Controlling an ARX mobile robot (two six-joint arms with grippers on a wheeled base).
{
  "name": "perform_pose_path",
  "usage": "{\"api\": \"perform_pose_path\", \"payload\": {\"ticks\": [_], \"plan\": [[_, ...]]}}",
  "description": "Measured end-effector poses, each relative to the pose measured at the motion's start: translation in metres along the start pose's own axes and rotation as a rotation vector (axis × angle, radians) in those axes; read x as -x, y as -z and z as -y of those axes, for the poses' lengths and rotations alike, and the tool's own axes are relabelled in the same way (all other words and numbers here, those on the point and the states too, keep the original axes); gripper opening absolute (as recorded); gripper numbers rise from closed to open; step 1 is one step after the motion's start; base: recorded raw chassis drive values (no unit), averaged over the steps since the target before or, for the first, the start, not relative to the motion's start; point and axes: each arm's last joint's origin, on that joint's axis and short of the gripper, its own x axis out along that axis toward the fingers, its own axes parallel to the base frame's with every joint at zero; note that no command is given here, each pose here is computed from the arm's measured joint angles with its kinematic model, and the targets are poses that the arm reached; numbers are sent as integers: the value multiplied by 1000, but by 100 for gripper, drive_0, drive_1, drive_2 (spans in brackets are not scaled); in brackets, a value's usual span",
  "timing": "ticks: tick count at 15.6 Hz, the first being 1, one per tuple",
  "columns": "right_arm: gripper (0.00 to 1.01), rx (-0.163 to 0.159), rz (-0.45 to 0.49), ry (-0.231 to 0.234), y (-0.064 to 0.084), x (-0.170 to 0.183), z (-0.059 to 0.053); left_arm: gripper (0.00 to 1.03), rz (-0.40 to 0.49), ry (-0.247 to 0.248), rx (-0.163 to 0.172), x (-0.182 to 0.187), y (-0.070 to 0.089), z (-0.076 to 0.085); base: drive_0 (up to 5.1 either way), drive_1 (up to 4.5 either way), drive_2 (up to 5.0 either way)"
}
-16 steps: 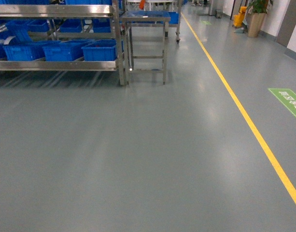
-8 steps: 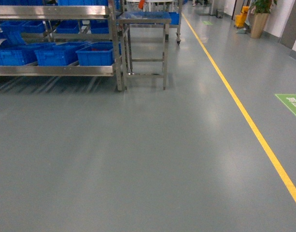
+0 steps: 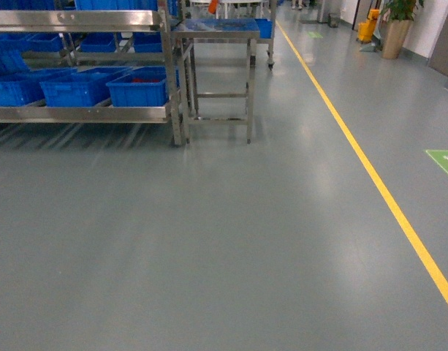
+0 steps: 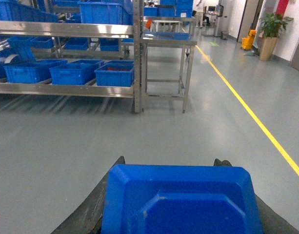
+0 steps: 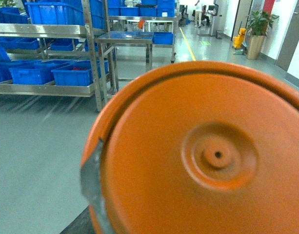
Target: Sort blue parts and orange caps into right shelf containers
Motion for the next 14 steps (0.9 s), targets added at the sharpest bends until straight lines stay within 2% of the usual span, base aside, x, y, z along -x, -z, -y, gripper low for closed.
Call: {"api": "perform_pose_path", "payload": {"ticks": [14], "plan": [[46, 0, -3, 0, 0, 0, 0, 42, -2, 1, 0, 0, 0, 0, 1, 431, -430]]}}
